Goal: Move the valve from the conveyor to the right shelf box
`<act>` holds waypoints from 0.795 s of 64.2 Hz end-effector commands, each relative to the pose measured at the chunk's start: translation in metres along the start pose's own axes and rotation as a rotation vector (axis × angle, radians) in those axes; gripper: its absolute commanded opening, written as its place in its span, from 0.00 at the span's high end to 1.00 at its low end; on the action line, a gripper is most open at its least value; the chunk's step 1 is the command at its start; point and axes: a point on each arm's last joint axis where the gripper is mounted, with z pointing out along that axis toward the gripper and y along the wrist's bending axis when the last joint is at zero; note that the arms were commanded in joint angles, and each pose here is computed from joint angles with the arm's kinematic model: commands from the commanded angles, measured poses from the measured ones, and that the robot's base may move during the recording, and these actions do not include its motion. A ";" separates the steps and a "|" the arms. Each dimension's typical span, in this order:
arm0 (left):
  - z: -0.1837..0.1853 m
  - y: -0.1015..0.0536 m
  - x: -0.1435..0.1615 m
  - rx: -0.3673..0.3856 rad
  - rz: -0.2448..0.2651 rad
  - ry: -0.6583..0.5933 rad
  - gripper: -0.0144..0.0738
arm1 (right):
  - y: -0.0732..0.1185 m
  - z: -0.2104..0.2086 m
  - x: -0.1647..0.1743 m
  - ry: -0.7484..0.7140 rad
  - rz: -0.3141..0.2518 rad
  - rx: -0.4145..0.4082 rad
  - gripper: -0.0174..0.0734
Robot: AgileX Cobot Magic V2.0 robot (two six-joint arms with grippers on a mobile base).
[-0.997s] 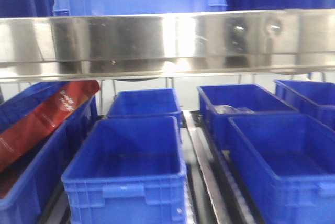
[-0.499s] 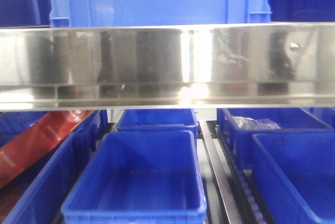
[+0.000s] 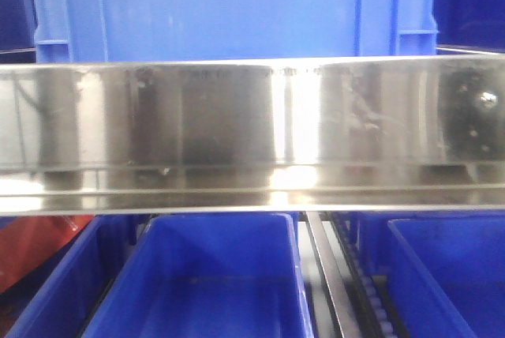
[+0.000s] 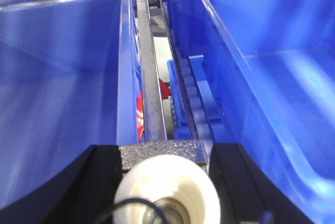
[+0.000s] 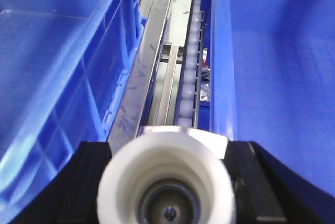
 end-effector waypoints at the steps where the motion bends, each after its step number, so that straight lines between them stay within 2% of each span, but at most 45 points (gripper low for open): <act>1: -0.007 -0.001 -0.007 -0.003 -0.009 -0.072 0.96 | 0.000 -0.010 -0.010 -0.093 -0.016 0.019 0.98; 51: -0.007 -0.001 -0.007 -0.003 -0.009 -0.072 0.96 | 0.000 -0.010 -0.010 -0.093 -0.016 0.019 0.98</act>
